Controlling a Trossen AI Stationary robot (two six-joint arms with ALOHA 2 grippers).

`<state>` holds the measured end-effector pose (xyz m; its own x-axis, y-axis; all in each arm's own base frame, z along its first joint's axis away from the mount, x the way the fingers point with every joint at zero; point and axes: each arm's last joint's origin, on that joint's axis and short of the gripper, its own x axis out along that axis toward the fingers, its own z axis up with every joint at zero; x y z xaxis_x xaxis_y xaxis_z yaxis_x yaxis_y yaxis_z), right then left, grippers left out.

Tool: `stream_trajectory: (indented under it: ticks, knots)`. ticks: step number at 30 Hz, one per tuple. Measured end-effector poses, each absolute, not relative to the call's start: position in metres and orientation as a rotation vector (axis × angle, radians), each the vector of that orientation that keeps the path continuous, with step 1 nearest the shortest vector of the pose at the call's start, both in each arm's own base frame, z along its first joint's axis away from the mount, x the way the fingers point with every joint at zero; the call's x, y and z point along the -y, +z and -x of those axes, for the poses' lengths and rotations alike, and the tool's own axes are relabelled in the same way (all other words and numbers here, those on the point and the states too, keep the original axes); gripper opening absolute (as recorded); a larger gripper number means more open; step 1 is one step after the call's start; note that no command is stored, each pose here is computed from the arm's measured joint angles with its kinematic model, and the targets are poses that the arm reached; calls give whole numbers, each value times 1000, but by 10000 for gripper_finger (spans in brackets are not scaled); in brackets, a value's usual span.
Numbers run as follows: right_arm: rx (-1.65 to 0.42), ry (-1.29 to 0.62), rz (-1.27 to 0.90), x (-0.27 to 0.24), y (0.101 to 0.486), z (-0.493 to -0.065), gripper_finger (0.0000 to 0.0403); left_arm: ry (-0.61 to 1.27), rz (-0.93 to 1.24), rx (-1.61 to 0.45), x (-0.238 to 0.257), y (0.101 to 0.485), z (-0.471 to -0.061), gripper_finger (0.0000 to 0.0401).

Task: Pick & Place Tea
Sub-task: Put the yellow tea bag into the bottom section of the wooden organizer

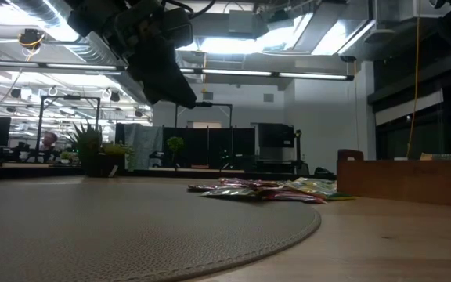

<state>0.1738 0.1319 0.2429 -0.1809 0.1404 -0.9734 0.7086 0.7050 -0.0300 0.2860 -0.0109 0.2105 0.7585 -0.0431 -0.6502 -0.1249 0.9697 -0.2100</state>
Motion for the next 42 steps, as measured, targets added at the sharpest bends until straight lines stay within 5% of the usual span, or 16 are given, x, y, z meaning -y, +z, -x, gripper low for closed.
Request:
stream_trajectory:
  ticks: [42]
  knots:
    - [-1736,-574,-706,-131,218,-171,6,45,248,-713,11,211,-286,71]
